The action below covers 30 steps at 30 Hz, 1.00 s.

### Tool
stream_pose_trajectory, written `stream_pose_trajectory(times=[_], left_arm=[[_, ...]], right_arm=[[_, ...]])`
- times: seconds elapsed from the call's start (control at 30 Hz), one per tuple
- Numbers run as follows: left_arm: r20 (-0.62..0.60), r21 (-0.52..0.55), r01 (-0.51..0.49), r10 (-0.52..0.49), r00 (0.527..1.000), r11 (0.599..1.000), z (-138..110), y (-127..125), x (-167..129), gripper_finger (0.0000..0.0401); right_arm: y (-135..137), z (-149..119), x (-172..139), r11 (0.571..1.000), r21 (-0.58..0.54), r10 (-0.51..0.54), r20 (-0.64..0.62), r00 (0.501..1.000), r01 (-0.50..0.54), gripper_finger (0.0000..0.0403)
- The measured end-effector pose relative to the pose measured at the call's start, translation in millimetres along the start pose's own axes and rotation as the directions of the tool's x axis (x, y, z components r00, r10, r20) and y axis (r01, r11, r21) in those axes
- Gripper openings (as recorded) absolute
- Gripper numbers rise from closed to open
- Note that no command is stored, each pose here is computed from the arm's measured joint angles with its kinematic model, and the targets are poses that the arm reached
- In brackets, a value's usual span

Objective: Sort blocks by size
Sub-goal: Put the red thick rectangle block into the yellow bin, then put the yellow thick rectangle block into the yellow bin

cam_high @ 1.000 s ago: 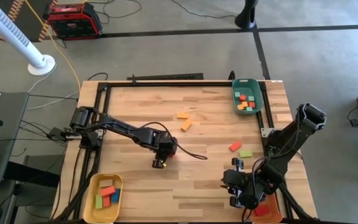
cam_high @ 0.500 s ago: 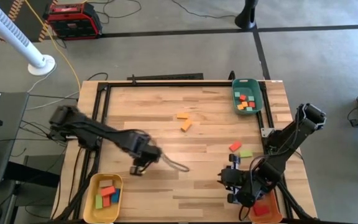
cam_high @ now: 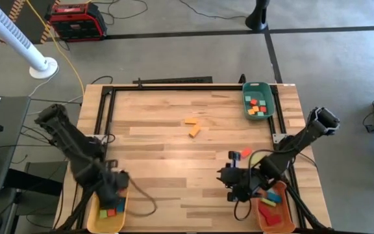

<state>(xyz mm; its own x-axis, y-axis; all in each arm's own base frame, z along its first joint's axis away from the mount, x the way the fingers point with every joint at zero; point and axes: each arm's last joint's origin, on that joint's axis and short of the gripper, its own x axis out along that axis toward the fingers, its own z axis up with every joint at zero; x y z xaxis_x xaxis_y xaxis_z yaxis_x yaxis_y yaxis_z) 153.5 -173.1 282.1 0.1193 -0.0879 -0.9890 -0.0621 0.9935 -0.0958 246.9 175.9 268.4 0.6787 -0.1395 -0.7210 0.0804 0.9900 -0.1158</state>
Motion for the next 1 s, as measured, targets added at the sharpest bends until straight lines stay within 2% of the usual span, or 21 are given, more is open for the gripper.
stream_pose_trajectory(times=[0.27, 0.47, 0.67, 1.0], left_arm=[[-0.052, -0.072, -0.043, 0.039, 0.998, 0.997, -37.2, -41.5, 21.3, 0.0129], [-0.051, -0.058, -0.049, 0.046, 0.998, 0.997, -45.5, -65.4, 44.6, 0.0131], [-0.071, -0.084, -0.118, 0.113, 0.991, 0.989, -50.7, -73.9, 62.5, 0.0139], [-0.009, -0.15, -0.112, 0.112, 0.994, 0.982, -55.6, -73.1, 55.6, 0.0196]], right_arm=[[-7.7, 12.4, 7.2, 1.0, -0.026, 0.007, 0.051, 0.999, -0.006, 0.0136], [-10.5, 16.4, 9.4, 1.0, -0.029, 0.006, 0.069, 0.998, -0.004, 0.0136], [-12.9, 17.4, 10.9, 1.0, -0.024, -0.001, 0.068, 0.998, 0.002, 0.0136], [-12.6, 17.3, 10.7, 1.0, -0.024, 0.0, 0.068, 0.998, 0.001, 0.0136]])
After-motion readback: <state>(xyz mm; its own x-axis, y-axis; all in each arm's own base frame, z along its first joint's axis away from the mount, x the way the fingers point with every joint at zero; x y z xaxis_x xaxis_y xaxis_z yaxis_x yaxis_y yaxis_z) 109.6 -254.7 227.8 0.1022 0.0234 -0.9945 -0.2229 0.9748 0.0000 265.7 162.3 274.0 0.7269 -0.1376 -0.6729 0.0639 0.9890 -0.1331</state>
